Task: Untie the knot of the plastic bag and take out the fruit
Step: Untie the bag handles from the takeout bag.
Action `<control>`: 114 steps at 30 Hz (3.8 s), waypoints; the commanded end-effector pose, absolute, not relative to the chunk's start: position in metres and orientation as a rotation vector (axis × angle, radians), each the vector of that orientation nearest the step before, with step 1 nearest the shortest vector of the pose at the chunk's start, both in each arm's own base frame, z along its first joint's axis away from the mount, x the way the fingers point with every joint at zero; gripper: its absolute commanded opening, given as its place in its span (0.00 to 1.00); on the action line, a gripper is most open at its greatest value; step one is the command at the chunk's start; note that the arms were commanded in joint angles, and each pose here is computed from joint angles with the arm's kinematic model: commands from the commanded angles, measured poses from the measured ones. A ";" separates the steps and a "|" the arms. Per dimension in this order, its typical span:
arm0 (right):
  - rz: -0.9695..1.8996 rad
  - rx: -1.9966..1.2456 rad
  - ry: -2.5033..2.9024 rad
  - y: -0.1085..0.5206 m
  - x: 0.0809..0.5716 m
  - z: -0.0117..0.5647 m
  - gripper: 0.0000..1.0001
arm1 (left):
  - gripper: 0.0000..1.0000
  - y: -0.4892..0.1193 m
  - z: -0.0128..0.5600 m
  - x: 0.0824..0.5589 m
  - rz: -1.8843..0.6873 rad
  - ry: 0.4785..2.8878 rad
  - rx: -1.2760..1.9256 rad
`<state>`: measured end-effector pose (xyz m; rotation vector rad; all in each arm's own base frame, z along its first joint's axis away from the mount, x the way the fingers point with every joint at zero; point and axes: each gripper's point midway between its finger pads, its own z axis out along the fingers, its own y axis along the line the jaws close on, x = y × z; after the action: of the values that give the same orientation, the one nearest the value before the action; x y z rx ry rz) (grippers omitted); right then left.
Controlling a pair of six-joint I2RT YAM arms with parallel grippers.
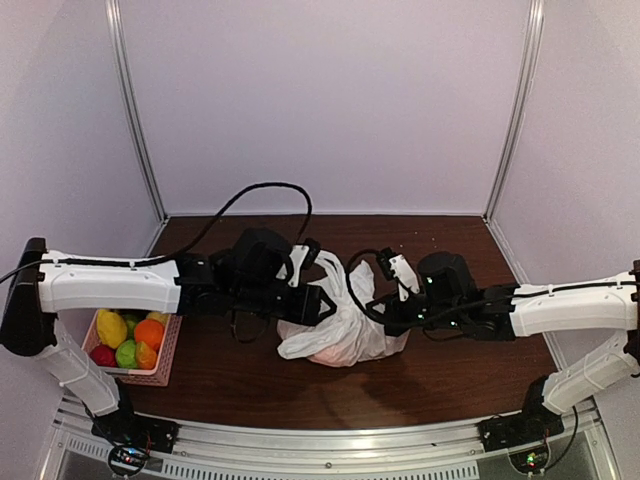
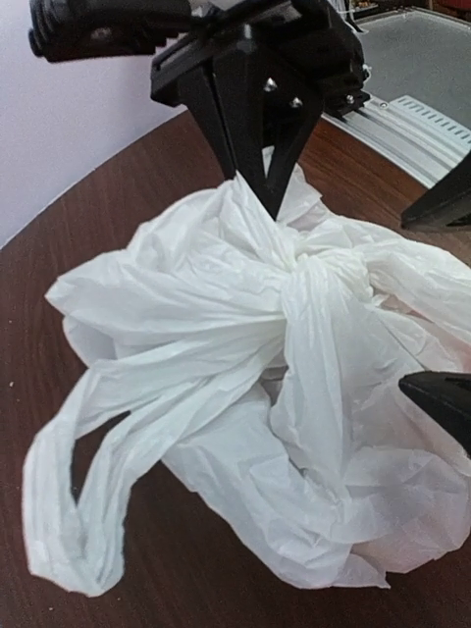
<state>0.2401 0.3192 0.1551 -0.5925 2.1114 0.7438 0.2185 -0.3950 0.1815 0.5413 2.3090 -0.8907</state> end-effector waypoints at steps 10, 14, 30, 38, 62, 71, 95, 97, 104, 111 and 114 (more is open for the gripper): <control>0.762 -0.562 2.078 0.324 0.243 0.169 0.00 | 0.43 -0.402 0.151 0.230 -0.822 2.375 0.499; 0.772 -0.564 2.076 0.325 0.242 0.169 0.00 | 0.43 -0.407 0.148 0.233 -0.807 2.375 0.515; 0.775 -0.557 2.073 0.324 0.241 0.170 0.00 | 0.43 -0.419 0.135 0.242 -0.746 2.371 0.576; 0.773 -0.551 2.074 0.324 0.242 0.169 0.00 | 0.12 -0.418 0.136 0.245 -0.730 2.362 0.566; 0.641 -0.499 2.112 0.301 0.248 0.158 0.00 | 0.00 -0.407 0.152 0.255 -0.699 2.301 0.490; 0.634 -0.478 2.163 0.296 0.244 0.135 0.00 | 0.00 -0.394 0.131 0.260 -0.701 2.349 0.412; 0.615 -0.449 2.166 0.289 0.245 0.134 0.00 | 0.00 -0.368 0.128 0.275 -0.810 2.343 0.265; 0.625 -0.450 2.165 0.292 0.245 0.137 0.00 | 0.00 -0.370 0.127 0.273 -0.824 2.350 0.278; 0.708 -0.476 2.102 0.303 0.243 0.184 0.39 | 0.00 -0.383 0.140 0.266 -0.924 2.309 0.347; 0.657 -0.479 2.089 0.305 0.251 0.212 0.76 | 0.00 -0.388 0.143 0.263 -0.955 2.300 0.382; 0.599 -0.486 2.129 0.308 0.258 0.204 0.83 | 0.00 -0.389 0.143 0.263 -0.958 2.302 0.384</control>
<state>0.2517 0.3122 0.2227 -0.4702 2.0440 0.7211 0.2610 -0.3843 0.1277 0.3611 2.3604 -0.9074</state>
